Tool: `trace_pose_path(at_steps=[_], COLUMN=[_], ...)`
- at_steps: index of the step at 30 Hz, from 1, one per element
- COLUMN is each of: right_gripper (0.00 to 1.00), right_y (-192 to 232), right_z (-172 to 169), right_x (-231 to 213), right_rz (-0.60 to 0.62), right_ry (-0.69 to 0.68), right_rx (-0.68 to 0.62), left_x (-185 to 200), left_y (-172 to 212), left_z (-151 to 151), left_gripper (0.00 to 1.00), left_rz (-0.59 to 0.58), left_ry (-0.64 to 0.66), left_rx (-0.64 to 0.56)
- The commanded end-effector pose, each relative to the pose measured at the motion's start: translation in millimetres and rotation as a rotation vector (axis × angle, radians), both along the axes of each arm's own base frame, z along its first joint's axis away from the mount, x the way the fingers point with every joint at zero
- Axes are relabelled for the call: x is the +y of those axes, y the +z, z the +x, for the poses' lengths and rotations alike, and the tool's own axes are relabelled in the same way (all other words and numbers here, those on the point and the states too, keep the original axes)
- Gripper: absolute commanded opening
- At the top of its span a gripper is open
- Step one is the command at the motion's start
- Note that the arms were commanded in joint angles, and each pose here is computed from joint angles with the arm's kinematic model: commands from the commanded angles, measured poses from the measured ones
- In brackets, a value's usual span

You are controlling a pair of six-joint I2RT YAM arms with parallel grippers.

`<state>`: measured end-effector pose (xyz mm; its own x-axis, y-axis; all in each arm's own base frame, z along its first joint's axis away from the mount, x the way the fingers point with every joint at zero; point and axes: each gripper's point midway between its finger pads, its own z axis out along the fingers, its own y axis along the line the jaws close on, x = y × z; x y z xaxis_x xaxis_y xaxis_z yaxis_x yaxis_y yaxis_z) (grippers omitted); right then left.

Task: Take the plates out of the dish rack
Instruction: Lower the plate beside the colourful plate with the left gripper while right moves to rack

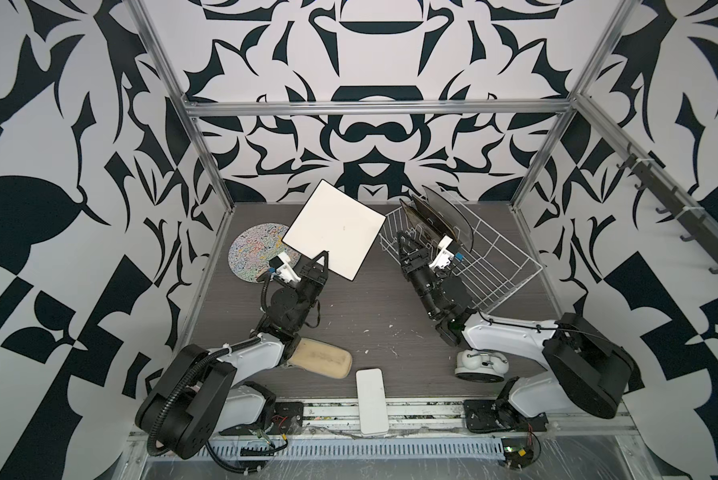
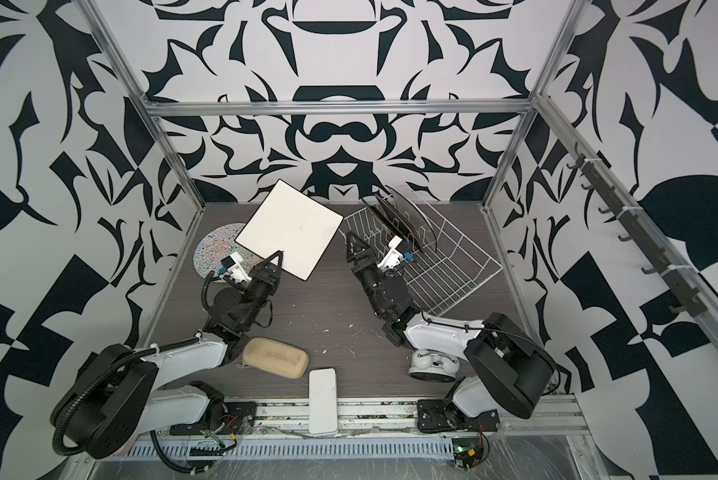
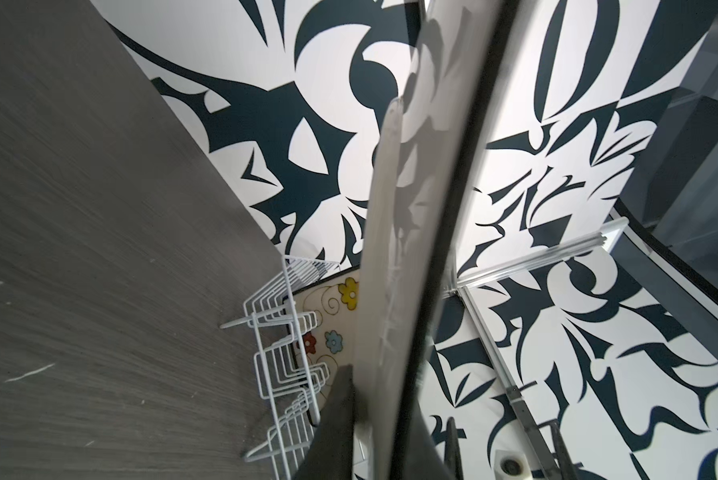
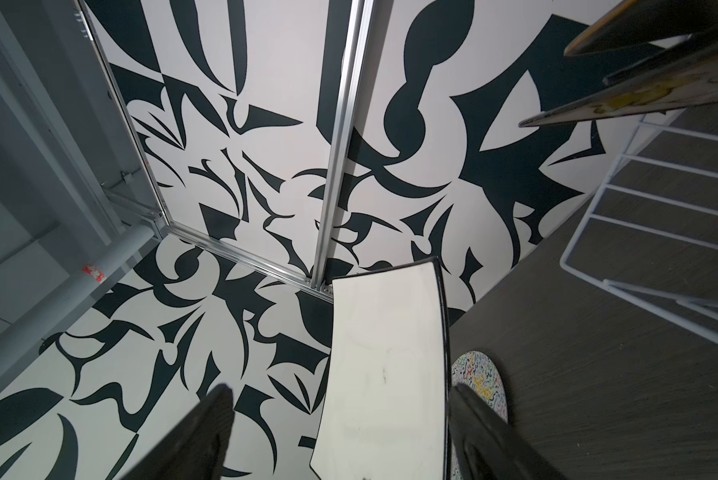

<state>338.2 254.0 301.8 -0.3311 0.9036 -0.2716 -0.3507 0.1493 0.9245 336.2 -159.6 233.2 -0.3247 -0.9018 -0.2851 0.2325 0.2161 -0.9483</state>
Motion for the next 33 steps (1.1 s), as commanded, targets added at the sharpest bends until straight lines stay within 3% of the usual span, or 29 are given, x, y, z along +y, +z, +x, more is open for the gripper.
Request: trace_pose_path(at_steps=[1,5,14,33], right_gripper=[0.84,0.85,0.85,0.85], right_y=[19.1,17.4,17.8,15.5], right_z=[-5.2,-7.4,-10.8,-12.2], right_x=[-6.3,-13.4,-20.7,-39.2], right_rz=[-0.021,-0.045,-0.066,-0.101], right_ry=[-0.011,-0.037,-0.05,-0.095], right_rx=[-0.045,-0.037,-0.036,-0.015], left_x=[17.9,18.4,25.1,3.6], left_y=[77.0,76.0,26.5,-25.2], left_z=[-10.7,-4.4,22.3,58.6], left_gripper=[0.0,0.0,0.0,0.0], left_rz=[-0.143,-0.159,-0.206,-0.368], left_ry=[0.061,0.077,0.176,0.184], left_rx=[-0.256,-0.243,-0.084,0.096])
